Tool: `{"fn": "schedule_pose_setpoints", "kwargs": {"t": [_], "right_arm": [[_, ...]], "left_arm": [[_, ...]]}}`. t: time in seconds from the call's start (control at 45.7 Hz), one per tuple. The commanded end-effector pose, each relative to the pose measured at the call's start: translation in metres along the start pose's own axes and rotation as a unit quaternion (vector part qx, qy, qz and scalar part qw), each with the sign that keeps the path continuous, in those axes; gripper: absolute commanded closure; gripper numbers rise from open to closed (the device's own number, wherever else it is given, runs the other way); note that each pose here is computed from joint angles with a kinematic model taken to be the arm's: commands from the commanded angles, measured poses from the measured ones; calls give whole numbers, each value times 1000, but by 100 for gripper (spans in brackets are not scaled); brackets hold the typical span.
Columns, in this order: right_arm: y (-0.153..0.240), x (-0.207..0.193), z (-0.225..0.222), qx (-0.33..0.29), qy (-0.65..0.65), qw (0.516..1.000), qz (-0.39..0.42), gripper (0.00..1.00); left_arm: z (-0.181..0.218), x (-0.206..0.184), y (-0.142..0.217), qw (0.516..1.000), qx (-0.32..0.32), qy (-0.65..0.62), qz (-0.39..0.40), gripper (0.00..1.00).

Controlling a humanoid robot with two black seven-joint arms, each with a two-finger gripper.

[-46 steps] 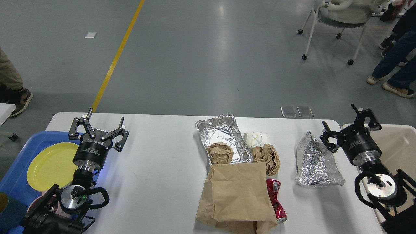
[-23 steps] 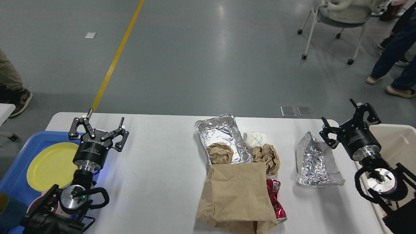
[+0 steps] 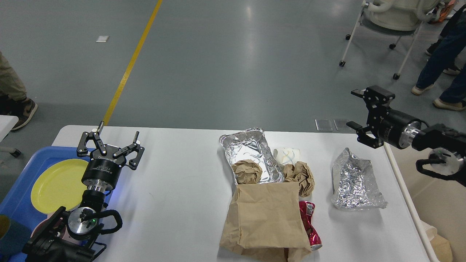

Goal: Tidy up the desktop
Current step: 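Raise the right gripper and move it over the brown paper bag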

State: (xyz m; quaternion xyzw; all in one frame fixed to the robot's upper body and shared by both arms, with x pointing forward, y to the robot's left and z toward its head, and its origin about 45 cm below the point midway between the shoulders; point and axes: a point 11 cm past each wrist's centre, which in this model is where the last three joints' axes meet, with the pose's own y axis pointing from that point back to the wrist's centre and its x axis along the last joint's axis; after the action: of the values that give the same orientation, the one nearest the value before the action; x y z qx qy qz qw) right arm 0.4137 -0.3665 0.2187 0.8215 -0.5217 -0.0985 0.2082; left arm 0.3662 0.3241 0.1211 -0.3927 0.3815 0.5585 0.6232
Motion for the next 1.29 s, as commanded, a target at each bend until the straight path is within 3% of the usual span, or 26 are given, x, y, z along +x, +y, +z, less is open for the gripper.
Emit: {"fn": "schedule_pose_setpoints", "kwargs": {"t": [0.0, 0.197, 0.416, 0.701, 0.919, 1.007, 1.27], "right_arm": [[-1, 4, -20, -71, 129, 989, -14, 0], [-10, -11, -38, -165, 280, 944, -58, 0], [9, -54, -90, -303, 374, 855, -195, 0], [73, -110, -133, -404, 420, 777, -239, 0], [114, -148, -155, -385, 440, 770, -256, 0], [117, -156, -150, -383, 434, 771, -265, 5], [114, -150, -152, -369, 429, 787, -248, 2]], "left_arm": [[0, 0, 0, 1000, 0, 0, 0, 4], [0, 0, 0, 1000, 0, 0, 0, 4], [0, 0, 0, 1000, 0, 0, 0, 4], [0, 0, 0, 1000, -1, 0, 0, 4], [0, 0, 0, 1000, -1, 0, 0, 4], [0, 0, 0, 1000, -1, 0, 0, 4], [0, 0, 0, 1000, -1, 1, -1, 4]]}}
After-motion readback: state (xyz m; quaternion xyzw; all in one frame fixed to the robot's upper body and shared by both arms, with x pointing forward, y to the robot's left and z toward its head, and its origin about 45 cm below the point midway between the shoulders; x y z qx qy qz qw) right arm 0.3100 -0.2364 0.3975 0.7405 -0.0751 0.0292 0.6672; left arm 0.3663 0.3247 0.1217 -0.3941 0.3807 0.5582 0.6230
